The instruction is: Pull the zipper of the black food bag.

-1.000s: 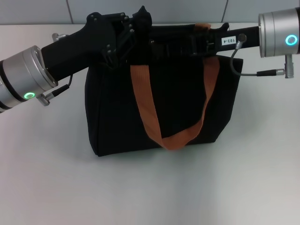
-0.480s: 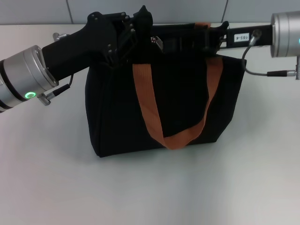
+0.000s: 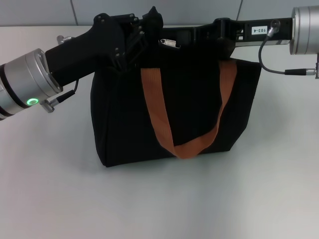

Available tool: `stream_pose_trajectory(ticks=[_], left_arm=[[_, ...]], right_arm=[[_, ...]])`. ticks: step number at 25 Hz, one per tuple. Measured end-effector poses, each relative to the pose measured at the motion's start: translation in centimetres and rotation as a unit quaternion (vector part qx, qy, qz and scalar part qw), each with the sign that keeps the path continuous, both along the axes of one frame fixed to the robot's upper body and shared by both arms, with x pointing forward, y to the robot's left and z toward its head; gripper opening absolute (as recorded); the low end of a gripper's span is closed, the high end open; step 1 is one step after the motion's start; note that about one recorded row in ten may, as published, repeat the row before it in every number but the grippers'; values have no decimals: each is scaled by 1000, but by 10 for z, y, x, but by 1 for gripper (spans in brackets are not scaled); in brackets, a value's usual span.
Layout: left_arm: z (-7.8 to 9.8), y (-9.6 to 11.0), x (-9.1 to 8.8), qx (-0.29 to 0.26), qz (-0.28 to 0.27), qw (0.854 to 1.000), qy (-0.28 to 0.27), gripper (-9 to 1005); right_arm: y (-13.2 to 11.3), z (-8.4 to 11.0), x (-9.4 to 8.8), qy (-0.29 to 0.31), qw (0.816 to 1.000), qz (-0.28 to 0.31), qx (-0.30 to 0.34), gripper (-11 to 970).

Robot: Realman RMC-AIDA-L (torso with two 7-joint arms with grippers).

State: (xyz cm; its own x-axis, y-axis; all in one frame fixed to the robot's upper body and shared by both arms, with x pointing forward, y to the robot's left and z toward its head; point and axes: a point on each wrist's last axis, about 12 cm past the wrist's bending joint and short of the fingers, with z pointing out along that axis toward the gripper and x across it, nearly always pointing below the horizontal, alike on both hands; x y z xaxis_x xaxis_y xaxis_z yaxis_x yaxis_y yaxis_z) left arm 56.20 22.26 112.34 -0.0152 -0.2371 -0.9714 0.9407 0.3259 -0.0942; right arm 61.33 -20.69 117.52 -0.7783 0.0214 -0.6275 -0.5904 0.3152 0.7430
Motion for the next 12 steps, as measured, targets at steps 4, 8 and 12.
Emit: stream_pose_trajectory(ticks=[4, 8, 12], left_arm=[[0, 0, -1, -2, -3, 1000, -1, 18], [0, 0, -1, -2, -3, 1000, -1, 18], [0, -1, -1, -2, -4, 1000, -1, 18]], right_arm=[[-1, -1, 1, 8, 1000, -7, 0, 0], [-2, -1, 2, 14, 1000, -9, 2, 0], [1, -3, 3, 26, 1000, -7, 5, 11]])
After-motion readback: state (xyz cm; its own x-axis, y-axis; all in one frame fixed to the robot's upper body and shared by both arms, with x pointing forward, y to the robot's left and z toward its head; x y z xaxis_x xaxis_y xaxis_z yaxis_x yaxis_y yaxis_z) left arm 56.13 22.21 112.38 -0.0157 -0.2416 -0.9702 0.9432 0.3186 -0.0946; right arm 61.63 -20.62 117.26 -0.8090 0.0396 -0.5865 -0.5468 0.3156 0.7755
